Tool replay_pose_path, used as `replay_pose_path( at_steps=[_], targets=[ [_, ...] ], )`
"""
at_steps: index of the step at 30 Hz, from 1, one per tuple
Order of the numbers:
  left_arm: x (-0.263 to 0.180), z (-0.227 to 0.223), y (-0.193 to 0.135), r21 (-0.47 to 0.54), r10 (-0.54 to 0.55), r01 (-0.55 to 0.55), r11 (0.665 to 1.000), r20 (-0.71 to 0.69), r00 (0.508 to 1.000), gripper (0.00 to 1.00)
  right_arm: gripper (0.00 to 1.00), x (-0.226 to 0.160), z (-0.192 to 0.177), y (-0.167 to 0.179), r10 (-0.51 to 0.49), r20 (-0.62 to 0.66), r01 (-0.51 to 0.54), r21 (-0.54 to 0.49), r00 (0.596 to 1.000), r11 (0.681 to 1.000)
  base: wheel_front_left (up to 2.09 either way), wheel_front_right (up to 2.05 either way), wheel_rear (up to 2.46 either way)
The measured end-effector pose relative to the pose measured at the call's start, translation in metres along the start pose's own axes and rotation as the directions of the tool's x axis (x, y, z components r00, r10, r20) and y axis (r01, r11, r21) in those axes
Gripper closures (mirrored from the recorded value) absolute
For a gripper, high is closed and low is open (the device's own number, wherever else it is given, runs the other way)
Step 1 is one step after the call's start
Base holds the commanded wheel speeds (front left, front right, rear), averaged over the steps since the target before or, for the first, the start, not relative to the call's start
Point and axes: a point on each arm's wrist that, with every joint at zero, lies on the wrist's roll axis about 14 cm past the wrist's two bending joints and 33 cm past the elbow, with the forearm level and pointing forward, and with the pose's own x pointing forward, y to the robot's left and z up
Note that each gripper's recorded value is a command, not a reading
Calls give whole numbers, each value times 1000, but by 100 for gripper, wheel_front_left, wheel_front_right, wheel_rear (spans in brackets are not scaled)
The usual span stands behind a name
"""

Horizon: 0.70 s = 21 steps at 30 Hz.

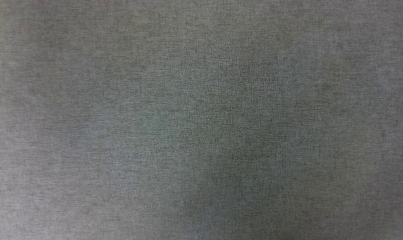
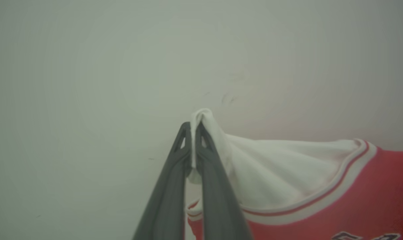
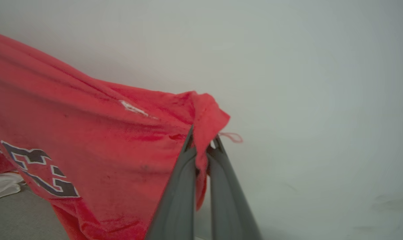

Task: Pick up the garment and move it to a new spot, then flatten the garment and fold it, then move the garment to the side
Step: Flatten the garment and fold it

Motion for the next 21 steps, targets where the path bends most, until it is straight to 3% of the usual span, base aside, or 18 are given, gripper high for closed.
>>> replay_pose_path(
  at_steps=[11, 21],
  targets=[
    [-65, -58, 11, -64, 16, -30, 998, -201, 979, 100, 100, -34, -37, 36, 83, -94, -74, 96, 992, 993, 0, 0, 0],
    [-192, -70, 26, -94, 59, -95, 991, -327, 943, 100, 100, -134, -74, 58, 135, -200, -93, 207, 970, 974, 0, 0, 0]
  ],
)
